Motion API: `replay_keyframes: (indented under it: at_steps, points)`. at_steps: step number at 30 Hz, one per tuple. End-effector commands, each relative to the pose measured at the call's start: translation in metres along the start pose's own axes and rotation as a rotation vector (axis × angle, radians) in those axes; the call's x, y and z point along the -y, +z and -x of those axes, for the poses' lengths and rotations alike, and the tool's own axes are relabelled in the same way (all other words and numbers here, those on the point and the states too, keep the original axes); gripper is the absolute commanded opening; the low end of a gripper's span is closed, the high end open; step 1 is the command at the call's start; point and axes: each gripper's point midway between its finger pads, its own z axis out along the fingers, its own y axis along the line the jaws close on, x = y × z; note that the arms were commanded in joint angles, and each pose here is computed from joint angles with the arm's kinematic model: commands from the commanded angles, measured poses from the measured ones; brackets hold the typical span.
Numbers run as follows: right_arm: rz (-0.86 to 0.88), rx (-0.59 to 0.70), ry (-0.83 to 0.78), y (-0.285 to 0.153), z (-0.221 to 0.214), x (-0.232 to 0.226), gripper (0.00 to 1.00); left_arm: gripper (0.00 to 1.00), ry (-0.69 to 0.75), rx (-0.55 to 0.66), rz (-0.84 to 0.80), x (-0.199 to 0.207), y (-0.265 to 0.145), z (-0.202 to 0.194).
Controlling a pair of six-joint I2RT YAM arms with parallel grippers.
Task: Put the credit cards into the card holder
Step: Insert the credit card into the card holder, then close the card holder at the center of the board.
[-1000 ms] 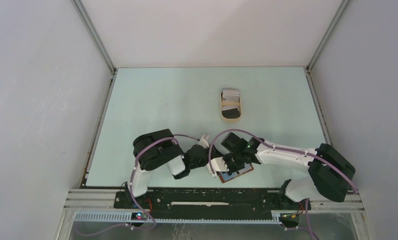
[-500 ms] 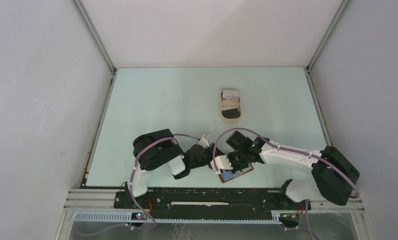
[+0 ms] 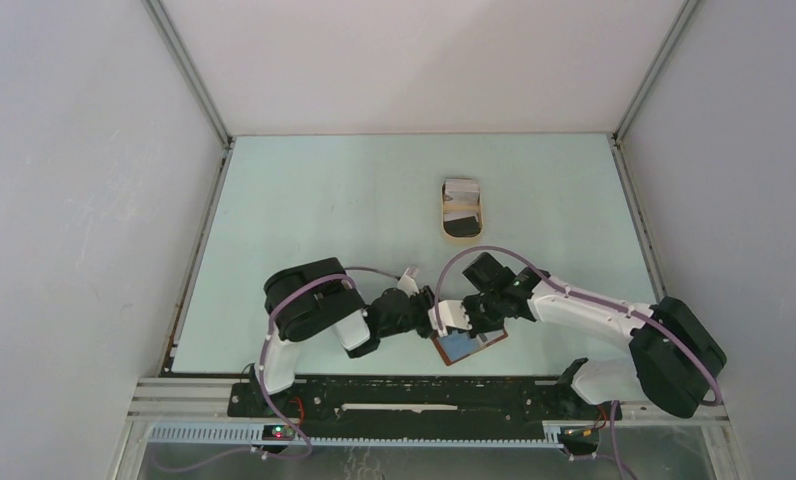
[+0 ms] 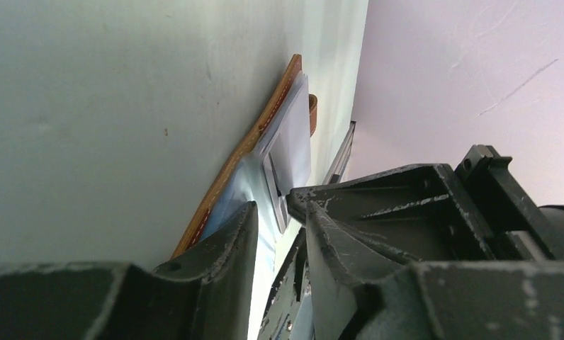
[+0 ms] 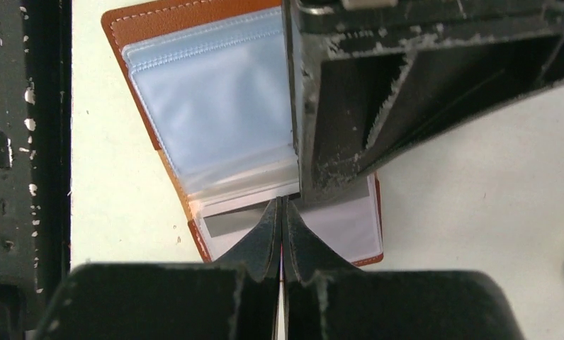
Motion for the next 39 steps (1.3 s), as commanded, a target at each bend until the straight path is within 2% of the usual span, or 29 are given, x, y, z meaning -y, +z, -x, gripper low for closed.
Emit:
replay_keyframes:
  at_steps: [1,9,14,17,19,22,23,24,26,30,33,36,39]
  points:
    - [-0.010,0.028,0.025,-0.011,0.000,-0.002,0.05,0.38,0.063,0.002,0.103,-0.027,-0.009,0.002]
    - [0.014,0.235,0.135,-0.044,0.024,-0.002,0.18,0.41,0.111,0.015,0.061,-0.007,-0.016,0.005]
    - [-0.015,0.380,0.200,-0.076,0.032,0.004,0.25,0.41,0.197,0.042,0.002,0.013,-0.026,0.010]
    - [-0.060,0.455,0.228,-0.097,0.033,0.009,0.33,0.41,0.297,0.069,-0.046,0.030,-0.037,0.014]
    - [-0.094,0.481,0.219,-0.107,0.030,0.011,0.44,0.41,0.379,0.090,-0.061,0.040,-0.045,0.018]
    - [-0.132,0.468,0.183,-0.113,0.019,0.012,0.61,0.41,0.555,0.123,-0.043,0.053,-0.060,0.026]
    - [-0.136,0.453,0.166,-0.112,0.015,0.013,0.65,0.41,0.610,0.127,-0.009,0.048,-0.064,0.029]
    - [-0.135,0.429,0.142,-0.110,0.009,0.013,0.68,0.41,0.670,0.154,-0.018,0.061,-0.073,0.034]
    - [-0.119,0.377,0.100,-0.104,-0.002,0.013,0.71,0.41,0.787,0.184,0.021,0.069,-0.088,0.042]
    - [-0.027,0.269,-0.009,-0.086,-0.028,0.010,0.74,0.43,0.957,0.319,0.082,0.084,-0.126,0.067]
    - [0.020,0.239,0.011,-0.076,-0.038,0.017,0.73,0.52,1.002,0.430,0.129,0.083,-0.154,0.084]
    - [0.028,0.205,0.043,-0.067,-0.045,0.027,0.72,0.64,0.979,0.533,0.161,0.073,-0.175,0.097]
    - [0.041,0.161,0.066,-0.056,-0.050,0.032,0.71,0.69,0.952,0.590,0.139,0.069,-0.186,0.100]
